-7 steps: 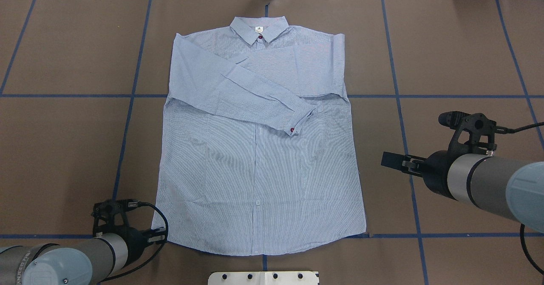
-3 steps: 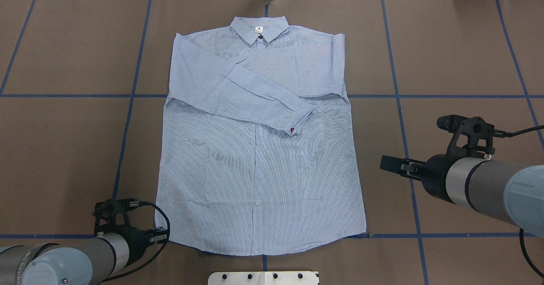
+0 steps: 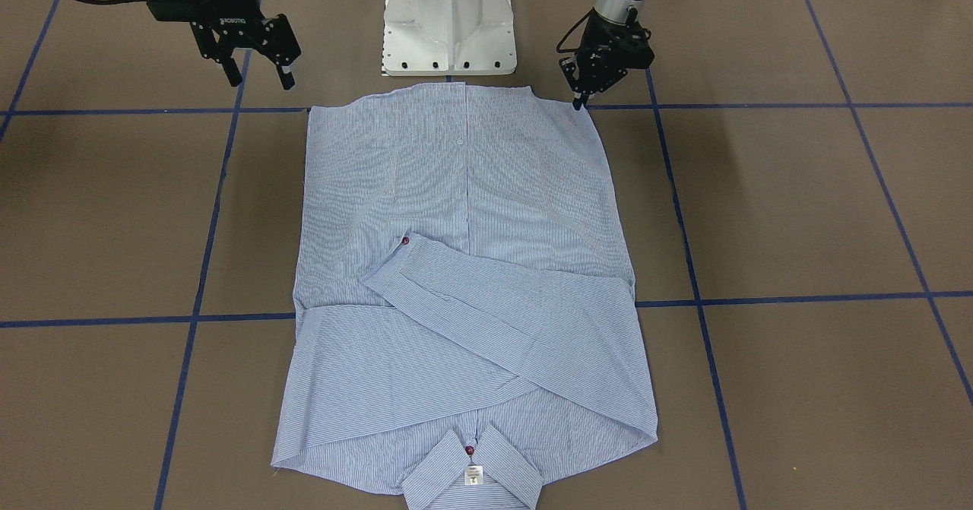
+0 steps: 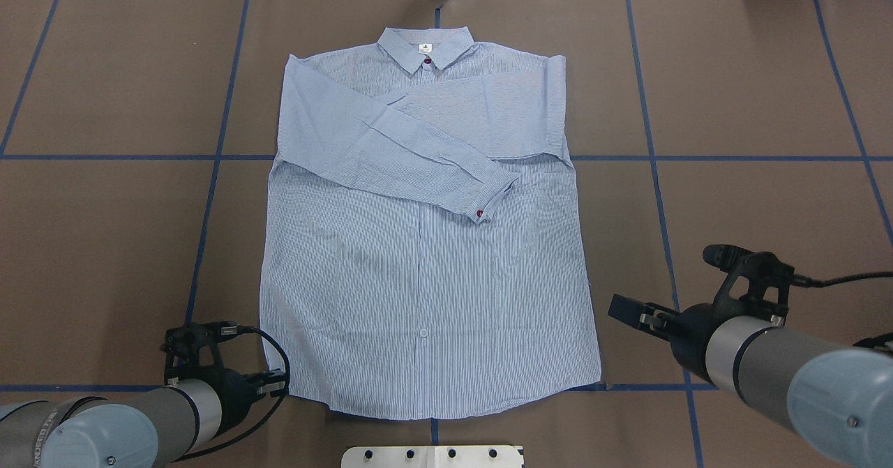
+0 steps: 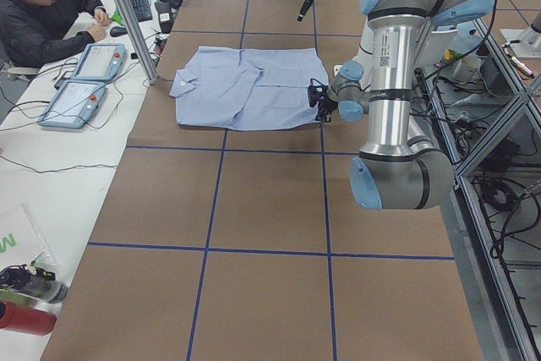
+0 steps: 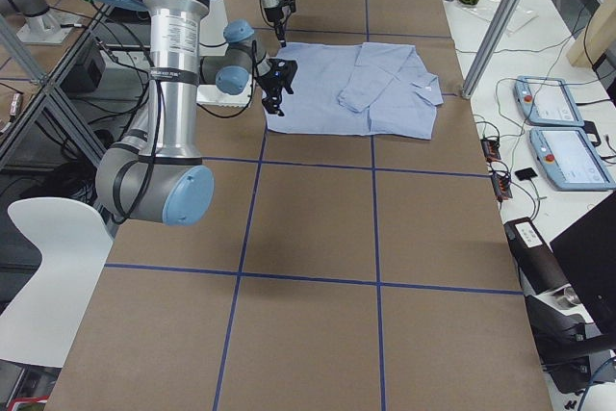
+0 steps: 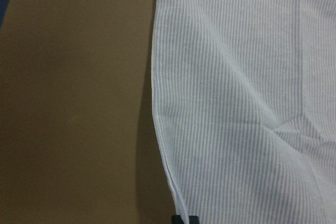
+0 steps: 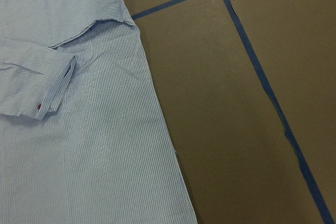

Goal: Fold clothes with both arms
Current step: 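Lower both grippers to the two corners of the shirt hem nearest the robot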

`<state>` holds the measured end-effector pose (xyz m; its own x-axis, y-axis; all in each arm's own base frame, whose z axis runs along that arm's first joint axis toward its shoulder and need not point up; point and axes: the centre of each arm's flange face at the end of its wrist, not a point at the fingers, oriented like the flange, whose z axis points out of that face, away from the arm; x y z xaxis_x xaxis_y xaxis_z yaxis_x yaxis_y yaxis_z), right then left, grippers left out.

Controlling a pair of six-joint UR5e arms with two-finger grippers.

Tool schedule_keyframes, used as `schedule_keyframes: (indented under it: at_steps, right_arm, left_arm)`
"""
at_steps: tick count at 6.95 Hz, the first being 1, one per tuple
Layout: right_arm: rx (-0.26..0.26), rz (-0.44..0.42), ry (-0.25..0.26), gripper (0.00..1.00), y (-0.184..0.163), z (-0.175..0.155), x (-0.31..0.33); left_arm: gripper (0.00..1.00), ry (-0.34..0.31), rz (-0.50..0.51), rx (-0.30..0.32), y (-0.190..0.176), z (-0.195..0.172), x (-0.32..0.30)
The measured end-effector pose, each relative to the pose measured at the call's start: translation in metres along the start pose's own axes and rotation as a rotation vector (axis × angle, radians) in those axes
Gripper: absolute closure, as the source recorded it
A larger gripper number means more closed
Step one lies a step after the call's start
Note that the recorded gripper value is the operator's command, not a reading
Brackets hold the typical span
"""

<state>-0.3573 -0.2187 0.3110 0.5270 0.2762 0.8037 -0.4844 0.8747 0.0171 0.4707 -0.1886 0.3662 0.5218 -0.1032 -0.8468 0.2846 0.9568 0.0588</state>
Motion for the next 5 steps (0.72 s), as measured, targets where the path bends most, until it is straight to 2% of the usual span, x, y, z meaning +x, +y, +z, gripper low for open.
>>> schedule_keyframes:
  at_steps: [3,5]
  right_arm:
    - [0.036,0.069,-0.005,0.33,0.049,0.014,0.007]
    - [0.047,0.121,-0.009,0.37,0.068,0.028,0.010]
  left_arm:
    - [1.00,0.014,-0.003,0.001,0.001,-0.003,0.004]
    - [1.00,0.019,-0.003,0.015,0.000,-0.005,0.006]
